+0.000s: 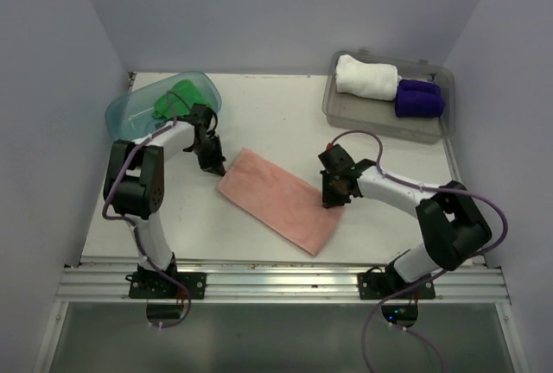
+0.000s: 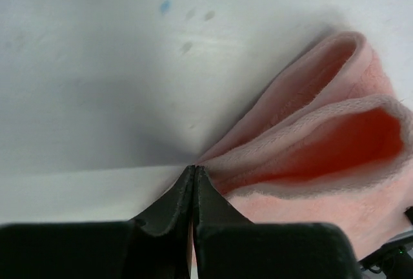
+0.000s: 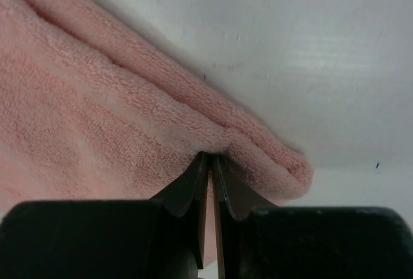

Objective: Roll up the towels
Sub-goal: Fold the towel

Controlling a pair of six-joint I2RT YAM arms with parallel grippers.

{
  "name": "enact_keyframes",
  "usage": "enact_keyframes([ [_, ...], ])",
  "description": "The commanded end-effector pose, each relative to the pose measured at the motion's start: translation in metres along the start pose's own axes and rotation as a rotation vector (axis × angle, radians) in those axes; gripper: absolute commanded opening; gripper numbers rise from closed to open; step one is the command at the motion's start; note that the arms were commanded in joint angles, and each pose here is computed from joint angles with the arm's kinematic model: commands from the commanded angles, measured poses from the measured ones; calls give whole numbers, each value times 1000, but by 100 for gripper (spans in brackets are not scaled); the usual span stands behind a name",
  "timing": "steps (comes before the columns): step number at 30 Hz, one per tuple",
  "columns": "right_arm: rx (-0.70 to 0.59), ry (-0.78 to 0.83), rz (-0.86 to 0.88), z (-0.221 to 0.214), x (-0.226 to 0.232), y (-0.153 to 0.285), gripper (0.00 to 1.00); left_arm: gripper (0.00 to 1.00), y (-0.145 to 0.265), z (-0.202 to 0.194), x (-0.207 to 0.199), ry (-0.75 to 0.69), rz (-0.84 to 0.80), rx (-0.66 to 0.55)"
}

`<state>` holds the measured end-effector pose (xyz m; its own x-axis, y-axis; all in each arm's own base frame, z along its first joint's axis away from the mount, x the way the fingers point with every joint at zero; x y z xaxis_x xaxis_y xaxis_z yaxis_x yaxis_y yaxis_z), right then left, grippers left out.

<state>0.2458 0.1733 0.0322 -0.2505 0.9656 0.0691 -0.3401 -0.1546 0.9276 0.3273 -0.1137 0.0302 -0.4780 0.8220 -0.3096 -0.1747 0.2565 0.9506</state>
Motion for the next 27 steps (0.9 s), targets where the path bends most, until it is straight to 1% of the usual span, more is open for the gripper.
enact_keyframes([
  [1, 41, -31, 0, -43, 19, 17, 11, 2, -3, 8, -61, -91, -102, -6],
  [2, 13, -59, 28, -42, 29, 25, 12, 1, 0, 20, -75, -104, -107, -34],
  [4, -8, -41, 81, -44, 50, 36, 14, 1, 10, 26, -84, -108, -102, -56],
  [5, -37, -37, 100, -41, 56, 44, 15, 1, 25, 38, -91, -115, -106, -121],
  [7, -81, -32, 79, -33, 56, 56, 16, 2, 42, 44, -91, -119, -91, -173],
  [8, -120, -24, 41, -26, 49, 59, 17, 3, 59, 47, -89, -120, -86, -228],
  [9, -158, -20, 26, -20, 44, 66, 20, 4, 67, 47, -86, -118, -79, -251],
  [10, -185, -12, 22, -14, 43, 71, 22, 5, 67, 43, -76, -113, -51, -261],
  [11, -205, 36, 19, -10, 42, 72, 24, 7, 82, 39, -75, -110, -72, -292],
  [12, -207, 60, 14, -7, 43, 72, 29, 10, 84, 34, -71, -107, -80, -293],
  [13, -214, 79, 17, 0, 46, 74, 29, 11, 73, 17, -68, -138, -99, -258],
  [14, -211, 110, 14, 3, 47, 74, 29, 11, 75, 6, -70, -152, -113, -249],
  [15, -211, 129, 48, 6, 56, 72, 29, 10, 71, -6, -68, -155, -109, -224],
  [16, -203, 146, 66, 9, 62, 67, 28, 9, 58, -30, -71, -174, -124, -169],
  [18, -208, 162, 107, 14, 73, 61, 28, 8, 49, -52, -76, -188, -159, -131],
  [20, -198, 169, 122, 13, 78, 51, 27, 8, 32, -76, -77, -195, -168, -78],
  [23, -154, 180, 142, -1, 78, 41, 27, 7, 12, -88, -76, -190, -173, -27],
  [24, -144, 177, 136, -5, 76, 38, 28, 7, 7, -89, -76, -191, -171, -21],
  [25, -135, 168, 87, -10, 66, 33, 28, 7, 5, -88, -84, -215, -198, -15],
  [26, -116, 149, 71, -16, 63, 27, 29, 7, -5, -85, -83, -224, -183, -10],
  [27, -131, 132, 69, -14, 63, 21, 31, 7, -10, -79, -85, -231, -169, -25],
])
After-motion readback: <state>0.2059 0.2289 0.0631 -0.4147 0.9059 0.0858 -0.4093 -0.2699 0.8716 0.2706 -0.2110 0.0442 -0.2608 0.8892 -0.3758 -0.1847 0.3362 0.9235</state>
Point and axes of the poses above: each gripper's point midway between its finger pads, its own y axis back along the fingers, its own x axis along the line the jaws close on, z = x × y, the point moved 1 cm from there along y, back along the fingers, and after that the axes turned 15 degrees about y, right-handed, at the moved point
